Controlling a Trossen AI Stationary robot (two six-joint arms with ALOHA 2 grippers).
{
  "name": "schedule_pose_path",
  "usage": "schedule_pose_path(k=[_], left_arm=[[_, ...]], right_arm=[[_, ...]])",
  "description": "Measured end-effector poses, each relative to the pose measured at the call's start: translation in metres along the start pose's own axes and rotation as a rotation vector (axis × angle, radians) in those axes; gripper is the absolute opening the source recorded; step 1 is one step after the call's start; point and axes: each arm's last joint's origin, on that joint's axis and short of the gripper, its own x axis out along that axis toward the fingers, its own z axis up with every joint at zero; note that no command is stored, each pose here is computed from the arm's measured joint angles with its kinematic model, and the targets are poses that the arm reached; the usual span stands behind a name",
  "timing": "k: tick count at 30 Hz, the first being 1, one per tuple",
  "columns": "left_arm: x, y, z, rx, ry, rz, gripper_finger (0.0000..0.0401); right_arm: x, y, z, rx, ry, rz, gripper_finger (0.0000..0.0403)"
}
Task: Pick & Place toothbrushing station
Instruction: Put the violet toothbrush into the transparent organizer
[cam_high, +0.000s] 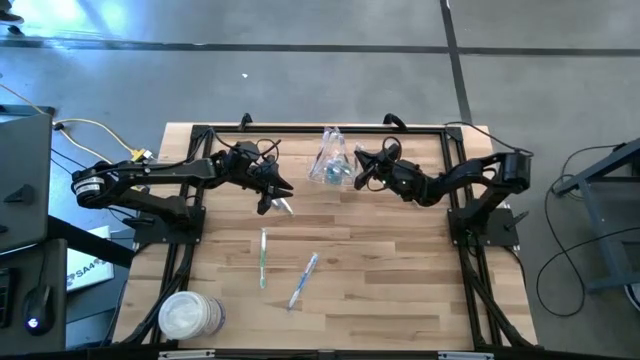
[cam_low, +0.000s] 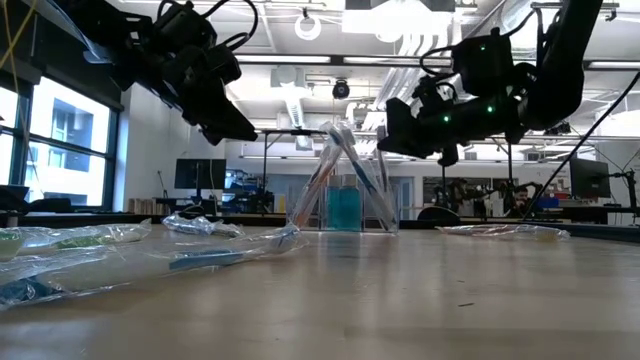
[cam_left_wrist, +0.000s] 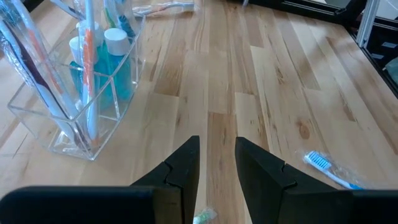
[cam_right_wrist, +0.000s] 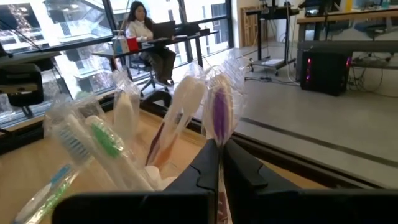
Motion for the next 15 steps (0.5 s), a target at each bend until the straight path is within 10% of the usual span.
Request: schedule_pose_path(k=[15], left_arm=[[0.0000,0.0000,0.0000,0.000,0.000,0.000,0.0104]], right_arm=[[0.0000,0.0010,-0.0062,-0.008,0.053,0.037,0.0012]])
